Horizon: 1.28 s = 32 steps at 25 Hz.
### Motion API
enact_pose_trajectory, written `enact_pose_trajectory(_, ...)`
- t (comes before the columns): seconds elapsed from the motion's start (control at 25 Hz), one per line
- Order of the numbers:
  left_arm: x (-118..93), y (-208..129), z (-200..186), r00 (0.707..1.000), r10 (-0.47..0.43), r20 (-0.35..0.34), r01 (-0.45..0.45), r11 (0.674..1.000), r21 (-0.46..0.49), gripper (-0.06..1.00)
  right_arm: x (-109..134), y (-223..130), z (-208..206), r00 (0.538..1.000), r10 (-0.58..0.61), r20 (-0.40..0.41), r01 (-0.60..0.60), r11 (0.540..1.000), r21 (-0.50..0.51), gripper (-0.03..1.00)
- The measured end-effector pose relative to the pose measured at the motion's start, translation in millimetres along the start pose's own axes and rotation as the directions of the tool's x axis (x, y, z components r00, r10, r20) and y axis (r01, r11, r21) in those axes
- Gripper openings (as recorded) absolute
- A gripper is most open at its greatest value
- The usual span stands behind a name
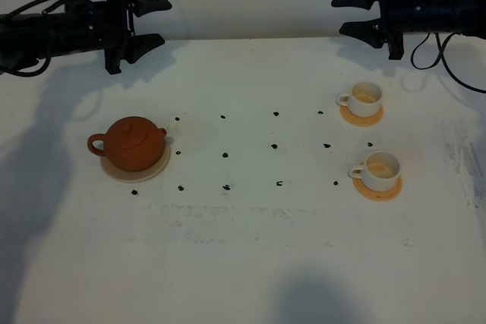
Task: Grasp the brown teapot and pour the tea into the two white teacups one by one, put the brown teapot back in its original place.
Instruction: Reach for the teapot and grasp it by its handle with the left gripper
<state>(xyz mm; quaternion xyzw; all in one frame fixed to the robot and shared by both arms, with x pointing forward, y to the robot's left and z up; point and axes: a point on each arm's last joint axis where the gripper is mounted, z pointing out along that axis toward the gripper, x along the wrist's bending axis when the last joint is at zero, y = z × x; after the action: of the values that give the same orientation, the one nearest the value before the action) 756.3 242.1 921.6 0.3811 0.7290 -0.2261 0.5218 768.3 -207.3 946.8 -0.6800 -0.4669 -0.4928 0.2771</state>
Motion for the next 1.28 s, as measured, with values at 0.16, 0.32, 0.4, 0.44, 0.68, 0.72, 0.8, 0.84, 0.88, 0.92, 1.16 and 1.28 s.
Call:
enact_pose_trajectory(0.16,-0.1,-0.1,0.0,1.000,0.000,0.001,0.000,1.000,0.001,0.59,0.0,0.0,0.0,1.000,0.000,0.000,0.000,1.000,0.000,0.52)
enact_pose_trajectory(0.32,-0.1,-0.2,0.0,1.000,0.003,0.001,-0.003,1.000,0.002,0.59,0.0,0.0,0.0,1.000,-0.005,0.000,0.005,1.000,0.000,0.52)
enact_pose_trajectory(0.4,-0.2,-0.4,0.0,0.999,0.032,0.002,-0.032,0.999,0.004,0.59,0.0,0.0,0.0,1.000,-0.023,0.000,0.023,1.000,0.000,0.52)
enact_pose_trajectory(0.44,-0.2,-0.4,0.0,0.998,0.059,0.002,-0.059,0.998,0.004,0.59,0.0,0.0,0.0,0.999,-0.036,0.000,0.036,0.999,0.000,0.52)
enact_pose_trajectory(0.68,-15.9,-0.1,-7.1,0.915,0.405,0.007,-0.404,0.915,-0.010,0.55,1.1,0.4,-0.7,0.988,-0.153,0.016,0.153,0.988,0.007,0.52)
enact_pose_trajectory(0.72,-23.4,-0.4,-10.8,0.885,0.465,0.004,-0.465,0.885,-0.013,0.55,3.8,1.7,-1.9,0.981,-0.189,0.032,0.189,0.982,0.010,0.52)
enact_pose_trajectory(0.8,-38.2,-0.6,-19.6,0.811,0.585,-0.024,-0.585,0.811,-0.014,0.53,9.8,5.0,-5.8,0.954,-0.283,0.097,0.282,0.959,0.031,0.51)
enact_pose_trajectory(0.84,-44.9,-0.3,-24.6,0.772,0.634,-0.053,-0.635,0.772,-0.008,0.53,15.5,7.6,-8.8,0.937,-0.326,0.129,0.324,0.945,0.038,0.51)
enact_pose_trajectory(0.88,-52.4,-0.7,-30.2,0.728,0.681,-0.080,-0.683,0.730,0.004,0.53,20.2,10.2,-12.5,0.913,-0.369,0.175,0.366,0.929,0.052,0.50)
enact_pose_trajectory(0.92,-58.4,-1.2,-34.2,0.689,0.717,-0.107,-0.719,0.694,0.016,0.52,22.8,11.9,-16.2,0.887,-0.402,0.227,0.396,0.915,0.074,0.50)
enact_pose_trajectory(1.16,-85.0,-11.6,-54.3,0.423,0.870,-0.252,-0.861,0.473,0.188,0.52,50.3,22.3,-42.6,0.689,-0.524,0.501,0.524,0.838,0.156,0.47)
enact_pose_trajectory(1.28,-91.3,-17.0,-59.1,0.293,0.898,-0.327,-0.872,0.391,0.293,0.51,62.9,24.2,-53.5,0.646,-0.515,0.563,0.543,0.829,0.136,0.47)
